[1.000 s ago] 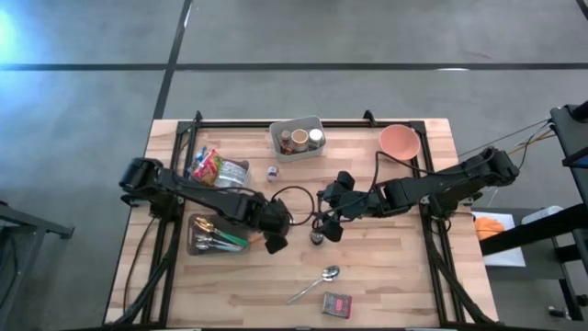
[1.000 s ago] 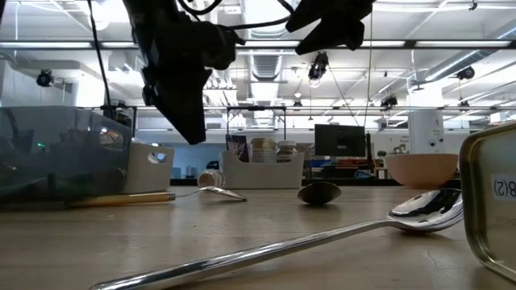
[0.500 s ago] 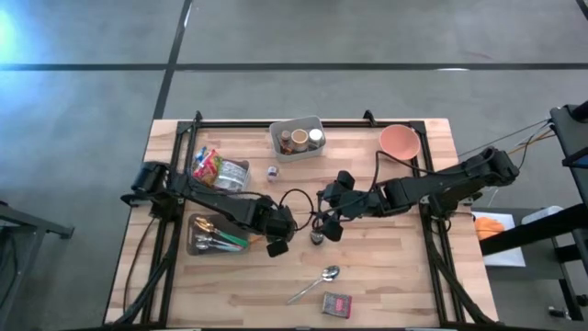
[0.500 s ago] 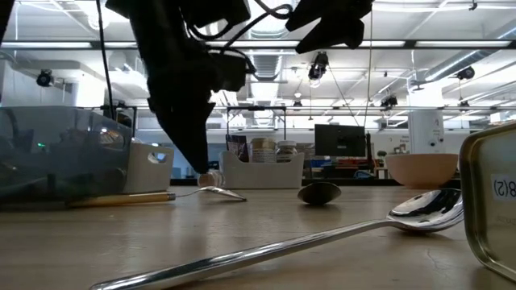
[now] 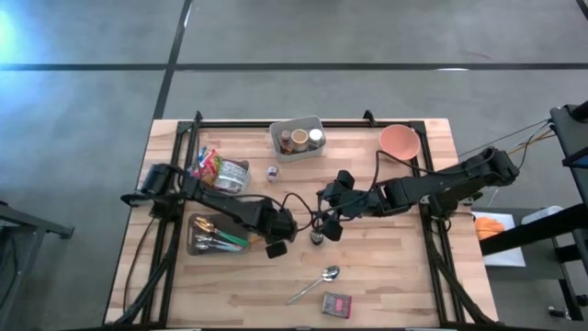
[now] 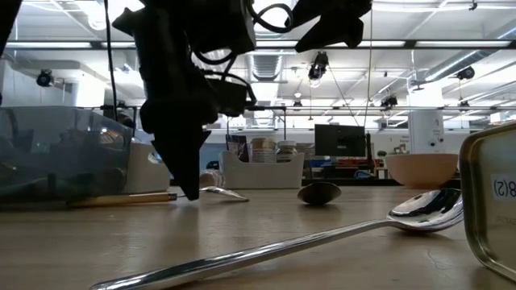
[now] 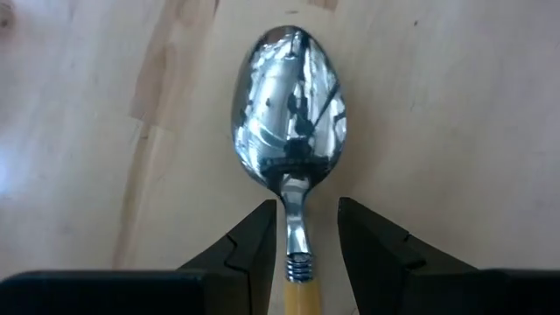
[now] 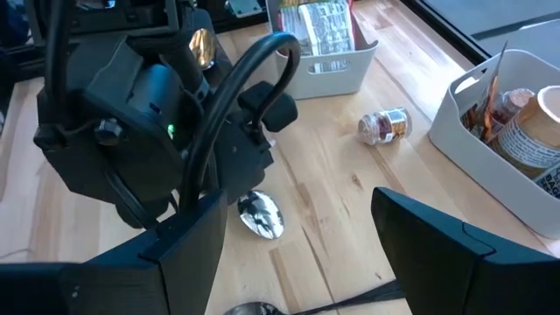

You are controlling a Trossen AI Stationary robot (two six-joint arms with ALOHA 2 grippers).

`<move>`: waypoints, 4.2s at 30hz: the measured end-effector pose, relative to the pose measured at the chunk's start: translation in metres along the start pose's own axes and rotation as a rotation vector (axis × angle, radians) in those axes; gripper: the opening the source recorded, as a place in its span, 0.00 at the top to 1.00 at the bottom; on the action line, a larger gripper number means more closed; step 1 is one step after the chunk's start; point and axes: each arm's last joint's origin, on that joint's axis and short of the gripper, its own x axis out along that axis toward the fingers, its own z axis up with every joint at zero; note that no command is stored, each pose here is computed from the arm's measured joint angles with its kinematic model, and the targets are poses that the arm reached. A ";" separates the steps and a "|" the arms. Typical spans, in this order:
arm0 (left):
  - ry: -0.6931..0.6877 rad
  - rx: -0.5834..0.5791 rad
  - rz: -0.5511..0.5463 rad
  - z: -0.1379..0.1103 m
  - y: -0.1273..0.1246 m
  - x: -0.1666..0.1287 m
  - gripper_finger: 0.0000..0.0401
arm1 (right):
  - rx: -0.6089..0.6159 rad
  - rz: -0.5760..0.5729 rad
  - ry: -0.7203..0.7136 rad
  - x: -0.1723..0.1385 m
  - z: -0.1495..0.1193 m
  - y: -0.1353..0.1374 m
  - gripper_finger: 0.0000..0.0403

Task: Pick & Place Food Item
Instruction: Put the yellow spoon into the black bin

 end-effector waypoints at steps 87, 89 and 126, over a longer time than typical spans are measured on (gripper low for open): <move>-0.792 -0.231 -0.099 -0.038 0.058 -0.104 1.00 | 0.025 0.051 -0.086 -0.003 0.010 0.010 0.30; -0.860 -0.251 -0.121 -0.041 0.061 -0.111 1.00 | 0.026 0.064 -0.119 -0.001 0.013 0.012 0.30; -1.533 0.098 -0.521 -0.041 0.044 -0.183 1.00 | -0.159 0.227 -0.476 0.042 0.025 0.046 0.30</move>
